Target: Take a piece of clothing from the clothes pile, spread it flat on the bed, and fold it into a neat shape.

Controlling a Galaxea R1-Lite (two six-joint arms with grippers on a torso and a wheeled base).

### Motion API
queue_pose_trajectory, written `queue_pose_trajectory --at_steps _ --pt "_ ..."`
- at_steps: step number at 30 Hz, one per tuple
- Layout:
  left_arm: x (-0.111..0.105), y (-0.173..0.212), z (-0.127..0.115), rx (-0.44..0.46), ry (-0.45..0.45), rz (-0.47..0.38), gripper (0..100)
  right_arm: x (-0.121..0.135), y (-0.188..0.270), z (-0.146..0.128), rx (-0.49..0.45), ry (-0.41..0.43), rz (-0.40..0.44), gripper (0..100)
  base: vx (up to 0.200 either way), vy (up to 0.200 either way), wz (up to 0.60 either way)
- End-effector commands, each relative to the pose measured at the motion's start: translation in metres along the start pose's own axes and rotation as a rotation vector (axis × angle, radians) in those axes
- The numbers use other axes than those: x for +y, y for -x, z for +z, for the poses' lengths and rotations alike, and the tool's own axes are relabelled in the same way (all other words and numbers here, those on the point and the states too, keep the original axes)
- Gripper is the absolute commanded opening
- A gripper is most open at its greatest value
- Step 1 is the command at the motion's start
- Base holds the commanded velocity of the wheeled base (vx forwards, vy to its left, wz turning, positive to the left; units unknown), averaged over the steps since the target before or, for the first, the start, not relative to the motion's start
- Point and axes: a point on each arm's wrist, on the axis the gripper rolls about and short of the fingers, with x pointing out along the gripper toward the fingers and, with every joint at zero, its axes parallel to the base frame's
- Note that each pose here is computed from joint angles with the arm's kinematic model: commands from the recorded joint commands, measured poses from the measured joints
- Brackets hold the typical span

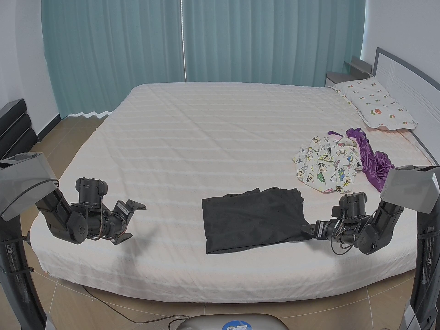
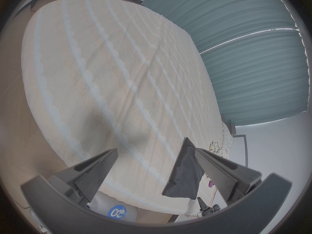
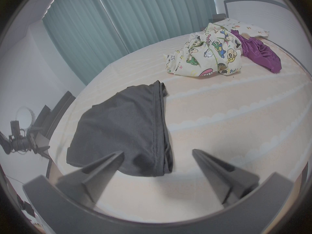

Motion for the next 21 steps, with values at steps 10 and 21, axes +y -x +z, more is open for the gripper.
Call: queue_pose_trajectory --at_steps 10,21 --pt "0.0 -0.001 0.0 -0.001 -0.002 -0.004 100 0.002 -0.026 0.037 -0.127 -0.231 0.049 100 0.18 0.0 0.0" --pt "0.0 -0.001 0.0 -0.003 -0.002 -0.005 100 0.007 -0.077 0.033 -0.142 -0.296 0.086 100 0.0 0.0 0.0"
